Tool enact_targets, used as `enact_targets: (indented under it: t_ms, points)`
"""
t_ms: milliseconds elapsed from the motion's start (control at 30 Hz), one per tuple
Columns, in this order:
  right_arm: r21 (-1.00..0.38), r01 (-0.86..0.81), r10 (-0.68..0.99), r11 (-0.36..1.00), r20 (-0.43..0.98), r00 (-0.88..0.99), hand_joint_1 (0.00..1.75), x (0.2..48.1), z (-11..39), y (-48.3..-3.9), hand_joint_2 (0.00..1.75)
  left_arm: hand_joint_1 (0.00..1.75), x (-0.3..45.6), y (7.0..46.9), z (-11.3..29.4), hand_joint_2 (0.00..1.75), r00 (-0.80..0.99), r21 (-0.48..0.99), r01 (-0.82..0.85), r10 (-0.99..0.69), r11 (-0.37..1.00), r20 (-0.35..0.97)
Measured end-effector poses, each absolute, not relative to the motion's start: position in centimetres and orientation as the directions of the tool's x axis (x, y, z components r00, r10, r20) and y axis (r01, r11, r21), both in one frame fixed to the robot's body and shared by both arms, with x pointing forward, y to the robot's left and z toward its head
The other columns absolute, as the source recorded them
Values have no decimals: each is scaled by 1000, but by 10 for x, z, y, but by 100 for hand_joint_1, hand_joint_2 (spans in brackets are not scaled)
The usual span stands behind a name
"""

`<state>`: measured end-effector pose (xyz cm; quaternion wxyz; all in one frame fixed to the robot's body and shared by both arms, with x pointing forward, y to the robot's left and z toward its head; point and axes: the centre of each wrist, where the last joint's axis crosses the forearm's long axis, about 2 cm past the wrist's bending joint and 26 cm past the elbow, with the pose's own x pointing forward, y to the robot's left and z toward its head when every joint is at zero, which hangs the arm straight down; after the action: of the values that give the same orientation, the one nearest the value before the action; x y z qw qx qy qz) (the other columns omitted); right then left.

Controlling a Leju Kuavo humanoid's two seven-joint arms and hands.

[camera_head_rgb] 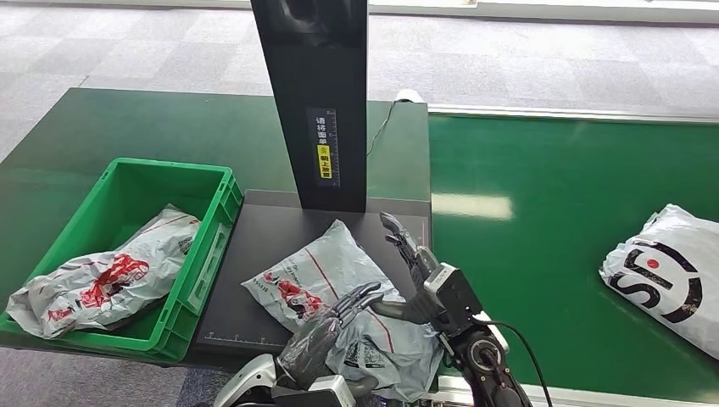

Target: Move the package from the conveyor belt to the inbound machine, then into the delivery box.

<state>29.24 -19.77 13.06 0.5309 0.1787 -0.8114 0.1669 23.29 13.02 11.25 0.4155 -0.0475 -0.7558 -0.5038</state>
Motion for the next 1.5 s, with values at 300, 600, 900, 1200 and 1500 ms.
enact_targets:
  t_ms: [300,600,900,1200,1500]
  points:
    - [-73,-450,-107,890,926,-361,0,286,126,-203,175,0,239,122,110,175,-657,735,502,-352,455,667]
    - [-70,-443,-105,894,928,-357,0,285,125,-205,175,0,241,120,109,175,-658,738,506,-353,447,665]
    - [-70,-442,-104,894,928,-357,0,285,124,-205,175,0,241,120,109,175,-658,737,507,-353,447,666]
    - [-70,-442,-104,894,928,-357,0,285,124,-205,175,0,241,119,109,175,-657,736,507,-352,448,667]
    - [-70,-442,-104,894,929,-357,0,285,124,-205,175,0,241,119,109,175,-657,736,507,-352,448,667]
